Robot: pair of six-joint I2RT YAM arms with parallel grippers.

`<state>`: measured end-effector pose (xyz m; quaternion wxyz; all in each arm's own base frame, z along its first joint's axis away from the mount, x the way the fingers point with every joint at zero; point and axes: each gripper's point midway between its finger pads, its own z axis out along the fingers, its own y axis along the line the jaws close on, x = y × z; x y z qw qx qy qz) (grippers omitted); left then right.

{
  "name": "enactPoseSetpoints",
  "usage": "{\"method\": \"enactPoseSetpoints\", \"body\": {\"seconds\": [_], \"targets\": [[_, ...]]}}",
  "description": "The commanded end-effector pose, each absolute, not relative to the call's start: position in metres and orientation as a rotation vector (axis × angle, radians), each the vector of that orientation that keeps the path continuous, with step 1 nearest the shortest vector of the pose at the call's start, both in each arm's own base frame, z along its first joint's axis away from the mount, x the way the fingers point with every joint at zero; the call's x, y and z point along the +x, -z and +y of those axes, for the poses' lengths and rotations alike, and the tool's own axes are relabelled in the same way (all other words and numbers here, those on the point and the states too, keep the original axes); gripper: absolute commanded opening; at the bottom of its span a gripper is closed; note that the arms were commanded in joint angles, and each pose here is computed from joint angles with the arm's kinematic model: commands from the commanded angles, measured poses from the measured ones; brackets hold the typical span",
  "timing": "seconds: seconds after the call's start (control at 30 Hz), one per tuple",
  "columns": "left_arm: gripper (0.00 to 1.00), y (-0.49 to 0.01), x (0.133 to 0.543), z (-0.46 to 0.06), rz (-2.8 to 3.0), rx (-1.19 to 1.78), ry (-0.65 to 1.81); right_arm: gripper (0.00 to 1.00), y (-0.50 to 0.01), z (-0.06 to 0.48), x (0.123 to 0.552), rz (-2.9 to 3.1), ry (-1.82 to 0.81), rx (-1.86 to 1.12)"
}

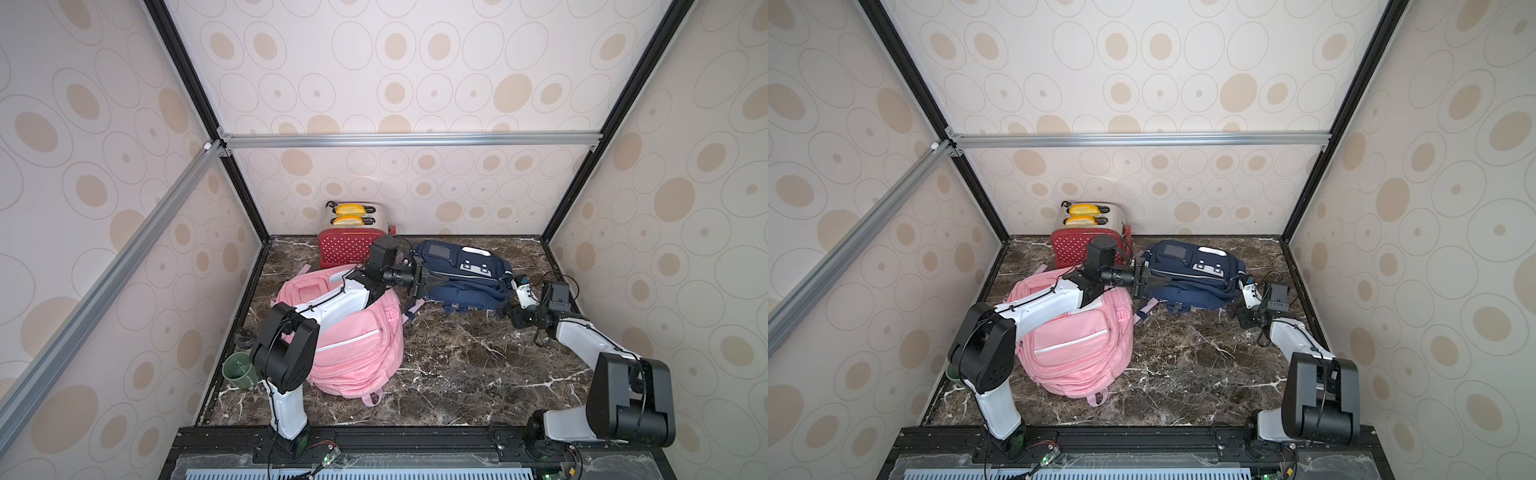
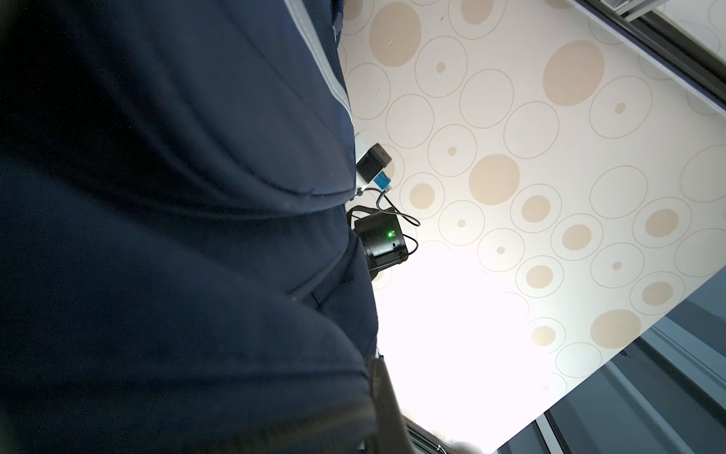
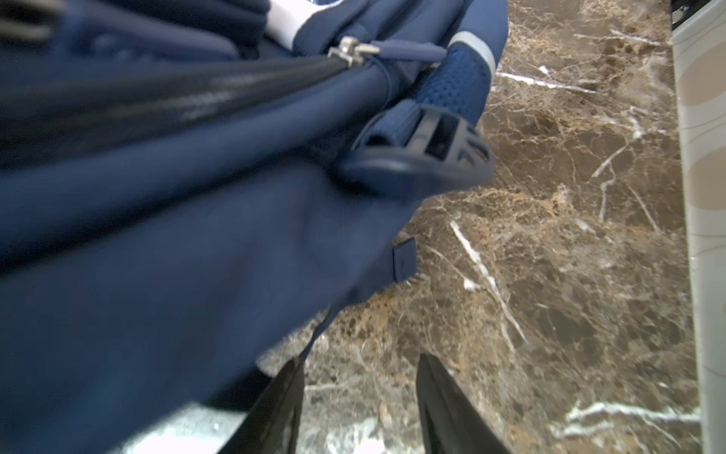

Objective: Zip up the backpack
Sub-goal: Adjust the backpack at the center of the board.

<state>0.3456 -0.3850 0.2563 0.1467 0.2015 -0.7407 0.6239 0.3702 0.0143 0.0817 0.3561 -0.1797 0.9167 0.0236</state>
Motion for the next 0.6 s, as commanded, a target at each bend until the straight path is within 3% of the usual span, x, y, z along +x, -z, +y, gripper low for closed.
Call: {"method": "enactPoseSetpoints", "body": {"seconds": [0.0,0.2,0.27,0.33,0.37,0.57], "targets": [[0.0,-0.309,0.345,-0.383,-2.114,0.423,-1.986,0.47,-0.097,0.019,0.398,2.3,-0.067,-0.463],[0.0,-0.301,0.345,-0.381,-2.125,0.448,-1.977,0.42,-0.123,0.017,0.421,2.252,-0.018,-0.523],[0.0,-0.299,0.347,-0.381,-2.123,0.459,-1.979,0.32,-0.122,0.02,0.424,2.261,-0.045,-0.543],[0.0,-0.302,0.348,-0.381,-2.112,0.459,-1.993,0.05,-0.116,0.022,0.428,2.281,-0.067,-0.539],[0.0,-0.304,0.348,-0.382,-2.108,0.456,-2.0,0.0,-0.114,0.023,0.429,2.285,-0.077,-0.542],[0.0,-0.31,0.35,-0.381,-2.08,0.482,-2.033,0.0,-0.099,0.006,0.44,2.319,0.044,-0.551]]}}
